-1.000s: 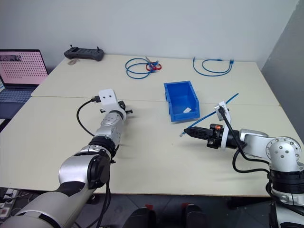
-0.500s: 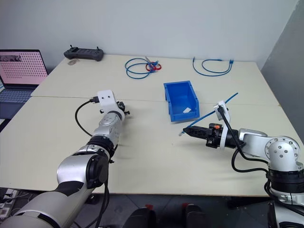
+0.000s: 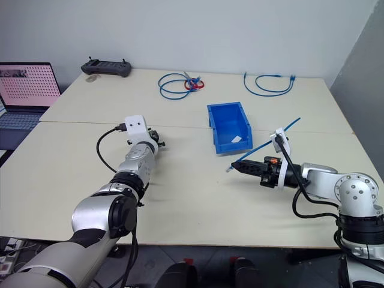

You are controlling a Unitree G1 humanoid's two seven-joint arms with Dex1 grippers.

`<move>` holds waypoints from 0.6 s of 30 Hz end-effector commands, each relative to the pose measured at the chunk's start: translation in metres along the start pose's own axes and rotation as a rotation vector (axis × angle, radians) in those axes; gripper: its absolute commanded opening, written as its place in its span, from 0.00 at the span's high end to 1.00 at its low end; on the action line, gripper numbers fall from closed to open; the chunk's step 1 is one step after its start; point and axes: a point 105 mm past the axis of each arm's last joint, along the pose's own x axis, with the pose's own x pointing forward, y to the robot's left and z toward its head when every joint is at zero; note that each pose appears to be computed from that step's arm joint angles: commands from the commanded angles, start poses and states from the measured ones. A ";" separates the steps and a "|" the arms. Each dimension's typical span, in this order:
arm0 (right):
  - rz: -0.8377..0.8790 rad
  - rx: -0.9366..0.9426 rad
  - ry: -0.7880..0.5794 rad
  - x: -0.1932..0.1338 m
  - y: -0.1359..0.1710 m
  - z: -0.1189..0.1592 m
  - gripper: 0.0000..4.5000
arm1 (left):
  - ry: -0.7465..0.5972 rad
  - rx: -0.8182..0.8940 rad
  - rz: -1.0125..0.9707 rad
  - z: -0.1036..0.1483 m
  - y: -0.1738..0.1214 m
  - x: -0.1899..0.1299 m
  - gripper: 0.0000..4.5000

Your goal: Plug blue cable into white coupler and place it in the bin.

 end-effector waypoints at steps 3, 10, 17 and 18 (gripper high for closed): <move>0.017 -0.043 -0.049 -0.003 0.008 0.011 0.96 | -0.052 0.011 0.001 0.018 0.002 0.002 0.83; 0.016 -0.045 -0.052 -0.001 0.008 0.011 0.96 | -0.081 0.109 -0.081 0.022 -0.004 0.001 0.83; 0.019 -0.076 -0.049 -0.003 0.011 0.014 0.96 | -0.115 0.328 -0.802 0.000 -0.055 -0.050 0.83; 0.024 -0.085 -0.047 -0.003 0.012 0.015 0.96 | -0.115 0.344 -0.956 -0.005 -0.061 -0.072 0.83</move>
